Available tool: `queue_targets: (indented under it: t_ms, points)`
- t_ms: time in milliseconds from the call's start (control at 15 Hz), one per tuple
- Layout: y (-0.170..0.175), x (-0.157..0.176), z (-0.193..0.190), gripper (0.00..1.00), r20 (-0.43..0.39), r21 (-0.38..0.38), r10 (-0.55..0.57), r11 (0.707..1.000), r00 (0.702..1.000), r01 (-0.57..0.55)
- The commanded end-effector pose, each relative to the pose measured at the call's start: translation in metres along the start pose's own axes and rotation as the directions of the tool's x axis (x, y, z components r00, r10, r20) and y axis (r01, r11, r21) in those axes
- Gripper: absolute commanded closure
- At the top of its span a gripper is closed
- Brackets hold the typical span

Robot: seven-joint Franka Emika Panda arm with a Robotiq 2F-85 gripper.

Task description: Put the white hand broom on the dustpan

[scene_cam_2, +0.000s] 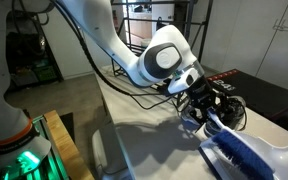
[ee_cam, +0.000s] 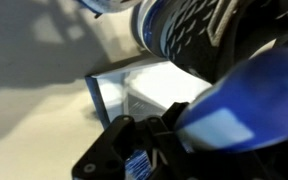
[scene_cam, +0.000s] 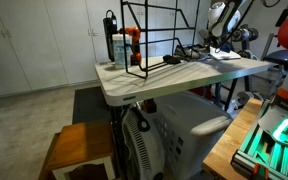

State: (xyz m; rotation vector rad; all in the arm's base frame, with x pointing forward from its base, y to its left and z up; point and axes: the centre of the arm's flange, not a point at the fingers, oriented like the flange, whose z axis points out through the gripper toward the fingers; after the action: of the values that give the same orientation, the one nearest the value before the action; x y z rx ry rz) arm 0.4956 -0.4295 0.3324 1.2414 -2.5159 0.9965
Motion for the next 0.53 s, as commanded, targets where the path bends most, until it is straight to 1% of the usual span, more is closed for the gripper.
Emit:
queue_targets:
  t_ms: [0,400,467]
  points:
    - [-0.004,-0.006,0.012,0.98,0.036,0.023,0.06,0.998,0.998,-0.061]
    - [0.007,-0.011,0.041,0.98,0.059,-0.03,0.113,0.993,0.992,-0.111]
    - [0.009,-0.011,0.041,0.95,0.069,-0.035,0.112,0.993,0.991,-0.11]
